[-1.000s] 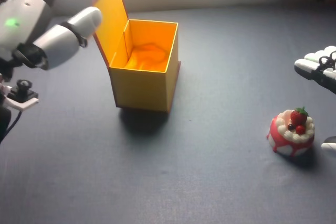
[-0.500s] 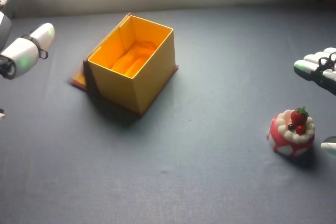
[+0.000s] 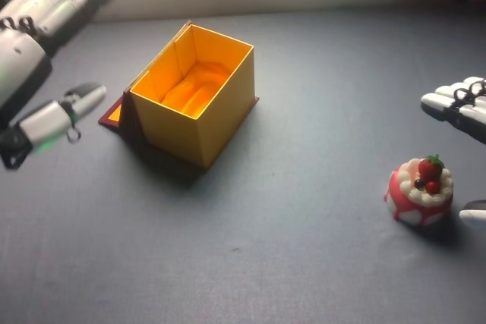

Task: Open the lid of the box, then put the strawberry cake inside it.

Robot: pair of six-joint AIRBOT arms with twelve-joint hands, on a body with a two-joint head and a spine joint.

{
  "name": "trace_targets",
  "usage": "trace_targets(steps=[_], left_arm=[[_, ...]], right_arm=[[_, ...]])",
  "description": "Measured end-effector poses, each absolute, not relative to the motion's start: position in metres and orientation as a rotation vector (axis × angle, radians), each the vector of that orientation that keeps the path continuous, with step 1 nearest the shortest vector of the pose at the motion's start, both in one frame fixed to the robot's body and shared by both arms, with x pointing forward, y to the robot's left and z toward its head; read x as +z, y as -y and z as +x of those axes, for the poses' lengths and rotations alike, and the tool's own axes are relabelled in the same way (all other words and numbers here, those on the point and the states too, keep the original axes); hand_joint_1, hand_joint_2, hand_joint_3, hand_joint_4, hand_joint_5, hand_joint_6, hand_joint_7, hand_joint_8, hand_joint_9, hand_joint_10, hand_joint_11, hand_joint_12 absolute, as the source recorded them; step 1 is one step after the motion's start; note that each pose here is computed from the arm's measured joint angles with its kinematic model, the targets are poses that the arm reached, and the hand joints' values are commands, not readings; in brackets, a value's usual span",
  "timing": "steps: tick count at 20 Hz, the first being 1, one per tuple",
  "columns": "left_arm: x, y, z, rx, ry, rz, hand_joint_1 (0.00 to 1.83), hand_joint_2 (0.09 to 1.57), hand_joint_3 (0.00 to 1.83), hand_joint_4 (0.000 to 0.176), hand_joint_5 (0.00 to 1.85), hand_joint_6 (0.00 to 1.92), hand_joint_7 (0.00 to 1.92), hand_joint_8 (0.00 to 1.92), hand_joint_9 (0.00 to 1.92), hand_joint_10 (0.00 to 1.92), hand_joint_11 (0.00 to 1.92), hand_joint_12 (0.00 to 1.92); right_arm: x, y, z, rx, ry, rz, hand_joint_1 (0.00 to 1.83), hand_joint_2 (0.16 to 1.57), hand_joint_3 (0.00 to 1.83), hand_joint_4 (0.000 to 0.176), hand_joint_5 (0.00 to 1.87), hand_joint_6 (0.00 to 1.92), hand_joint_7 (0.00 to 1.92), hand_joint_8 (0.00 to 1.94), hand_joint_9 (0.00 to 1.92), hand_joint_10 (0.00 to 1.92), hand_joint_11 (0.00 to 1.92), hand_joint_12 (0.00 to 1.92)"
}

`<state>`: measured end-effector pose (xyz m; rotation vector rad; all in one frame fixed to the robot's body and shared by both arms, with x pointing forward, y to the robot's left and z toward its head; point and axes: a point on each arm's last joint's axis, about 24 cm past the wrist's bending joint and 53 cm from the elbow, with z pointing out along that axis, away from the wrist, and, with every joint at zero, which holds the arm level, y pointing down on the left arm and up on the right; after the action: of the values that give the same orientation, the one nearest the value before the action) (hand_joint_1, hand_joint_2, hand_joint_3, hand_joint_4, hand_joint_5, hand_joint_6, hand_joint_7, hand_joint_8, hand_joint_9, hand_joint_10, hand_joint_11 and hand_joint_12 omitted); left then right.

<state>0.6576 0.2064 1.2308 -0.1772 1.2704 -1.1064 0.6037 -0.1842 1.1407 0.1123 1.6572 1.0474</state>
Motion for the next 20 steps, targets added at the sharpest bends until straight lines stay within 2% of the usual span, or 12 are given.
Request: trace_targets(steps=[2,3,4,5,9,10,11,12,14,17,18,20], left_arm=[[1.222,-0.198,0.644,-1.096,-1.339,-0.099,0.81,1.41,0.0,0.065,0.11,0.03,0.0,0.0,0.0,0.0,0.01,0.29],[1.219,-0.194,0.64,-1.094,-1.364,-0.078,0.81,1.39,0.0,0.053,0.14,0.03,0.0,0.0,0.0,0.0,0.0,0.52],[1.218,-0.191,0.636,-1.091,-1.383,-0.042,0.78,1.39,0.0,0.061,0.13,0.01,0.0,0.0,0.0,0.0,0.0,0.51],[1.218,-0.187,0.631,-1.09,-1.398,-0.011,0.67,1.39,0.0,0.034,0.13,0.01,0.0,0.0,0.0,0.0,0.0,0.4],[1.205,-0.163,0.614,-1.131,-1.468,0.092,0.55,1.4,0.0,0.013,0.16,0.01,0.0,0.0,0.0,0.0,0.0,0.02],[1.202,-0.16,0.612,-1.137,-1.479,0.105,0.57,1.38,0.0,0.012,0.18,0.02,0.0,0.0,0.0,0.0,0.01,0.01],[1.202,-0.16,0.613,-1.138,-1.483,0.102,0.57,1.38,0.0,0.012,0.18,0.02,0.0,0.0,0.0,0.0,0.01,0.01],[1.201,-0.161,0.613,-1.135,-1.488,0.096,0.56,1.39,0.0,0.033,0.14,0.0,0.0,0.0,0.01,0.0,0.02,0.01],[1.199,-0.16,0.613,-1.14,-1.494,0.095,0.59,1.38,0.0,0.04,0.11,0.0,0.0,0.0,0.02,0.01,0.03,0.02],[1.195,-0.163,0.609,-1.134,-1.512,0.104,0.56,1.39,0.0,0.029,0.08,0.0,0.0,0.0,0.0,0.0,0.0,0.04],[1.191,-0.165,0.609,-1.129,-1.526,0.089,0.59,1.39,0.0,0.025,0.09,0.01,0.0,0.0,0.0,0.0,0.0,0.03],[1.187,-0.166,0.606,-1.125,-1.54,0.093,0.55,1.41,0.0,0.02,0.11,0.01,0.0,0.0,0.01,0.0,0.0,0.13]], right_arm=[[1.132,0.179,0.614,1.04,-1.682,0.125,0.83,1.16,0.0,0.0,0.0,0.0,0.0,0.0,0.01,0.0,0.02,0.01],[1.128,0.178,0.618,1.037,-1.693,0.133,0.82,1.13,0.04,0.0,0.01,0.02,0.0,0.0,0.03,0.01,0.0,0.29],[1.124,0.175,0.62,1.036,-1.706,0.136,0.8,1.13,0.02,0.0,0.02,0.01,0.01,0.0,0.06,0.02,0.0,0.59],[1.119,0.173,0.622,1.035,-1.721,0.135,0.81,1.12,0.01,0.0,0.04,0.01,0.04,0.0,0.08,0.02,0.0,0.72],[1.099,0.17,0.636,1.004,-1.783,0.159,0.93,1.12,0.0,0.0,0.17,0.03,0.27,0.04,0.3,0.12,0.0,1.38],[1.096,0.169,0.639,1.001,-1.791,0.161,1.07,1.15,0.0,0.0,0.44,0.07,0.68,0.17,0.48,0.69,0.15,1.61],[1.094,0.167,0.641,1.001,-1.797,0.163,1.07,1.15,0.0,0.0,0.44,0.07,0.68,0.17,0.48,0.69,0.15,1.61],[1.092,0.165,0.643,0.999,-1.805,0.166,1.21,1.18,0.0,0.0,0.67,0.93,0.91,1.02,0.87,1.13,0.68,1.69],[1.094,0.164,0.646,1.01,-1.799,0.174,1.21,1.25,0.01,0.0,0.68,1.15,0.79,1.59,1.11,1.72,1.12,1.89],[1.095,0.166,0.649,1.01,-1.801,0.184,1.1,1.25,0.0,0.0,0.73,1.36,0.97,1.92,1.25,1.92,1.37,1.92],[1.097,0.165,0.651,1.01,-1.797,0.179,1.16,1.28,0.02,0.0,0.66,1.45,0.74,1.63,1.05,1.92,1.15,1.92],[1.106,0.16,0.652,1.035,-1.78,0.164,1.17,1.3,0.01,0.0,0.62,1.31,0.7,1.71,0.89,1.92,0.98,1.92]])
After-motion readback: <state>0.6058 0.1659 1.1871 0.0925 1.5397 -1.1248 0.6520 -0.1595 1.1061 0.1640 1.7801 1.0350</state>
